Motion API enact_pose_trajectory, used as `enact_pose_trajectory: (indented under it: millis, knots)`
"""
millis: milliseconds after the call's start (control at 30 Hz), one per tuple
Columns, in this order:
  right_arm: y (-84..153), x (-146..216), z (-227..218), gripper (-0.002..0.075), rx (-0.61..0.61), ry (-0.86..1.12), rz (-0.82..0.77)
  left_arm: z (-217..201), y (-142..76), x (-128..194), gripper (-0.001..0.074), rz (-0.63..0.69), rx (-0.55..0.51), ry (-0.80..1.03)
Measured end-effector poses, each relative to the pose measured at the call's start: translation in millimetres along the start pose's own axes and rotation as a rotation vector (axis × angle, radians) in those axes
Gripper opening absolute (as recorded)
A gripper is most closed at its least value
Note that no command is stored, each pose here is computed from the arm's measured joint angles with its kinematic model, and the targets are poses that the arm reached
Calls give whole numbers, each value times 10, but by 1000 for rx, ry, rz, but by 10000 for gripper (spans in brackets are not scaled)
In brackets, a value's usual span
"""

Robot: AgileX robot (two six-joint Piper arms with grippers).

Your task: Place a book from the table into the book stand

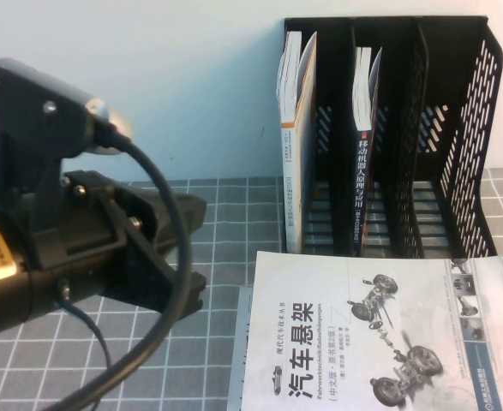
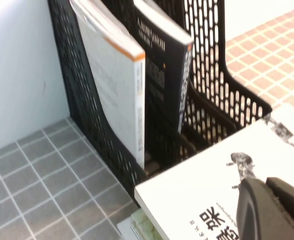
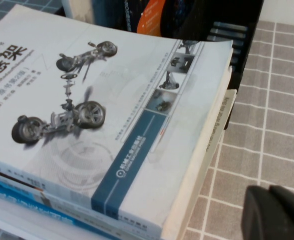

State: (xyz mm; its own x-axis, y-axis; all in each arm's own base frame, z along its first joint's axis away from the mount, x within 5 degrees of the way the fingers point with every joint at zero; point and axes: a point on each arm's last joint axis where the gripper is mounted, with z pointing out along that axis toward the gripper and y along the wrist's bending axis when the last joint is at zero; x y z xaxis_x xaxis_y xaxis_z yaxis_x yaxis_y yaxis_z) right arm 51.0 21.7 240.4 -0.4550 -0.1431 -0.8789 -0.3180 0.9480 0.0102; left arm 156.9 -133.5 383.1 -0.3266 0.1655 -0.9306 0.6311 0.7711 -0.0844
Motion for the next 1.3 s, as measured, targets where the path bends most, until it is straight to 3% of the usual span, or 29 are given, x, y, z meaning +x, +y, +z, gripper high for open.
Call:
enact_pose_trajectory:
  millis: [133,267,333,533,700,800,967,1300]
  knots:
    - [1,0,0,-3,-1,0,1,0,13,50,-1,3,-8,14]
    - [3,-2,0,-3,-3,-3,5,-347,220,85,-1,157,-164,-32]
    - [3,-2,0,-3,-3,-3,5,-580,323,188,-1,159,-250,-41]
    - [3,-5,0,-3,-4,-5,6,-1115,442,848,-3,9,-471,-112]
    - [3,-5,0,-3,-4,-5,6,-1069,523,1593,-3,-265,-606,-113]
    - [3,-3,1,-3,-4,-5,6,-959,555,2005,-3,-338,-639,-113]
    - [3,1,4,-3,-4,-3,6,-792,578,2415,-3,-327,-623,-157]
    - [8,-2,4,-3,-9,-6,13,-757,558,2468,-3,-250,-596,-138]
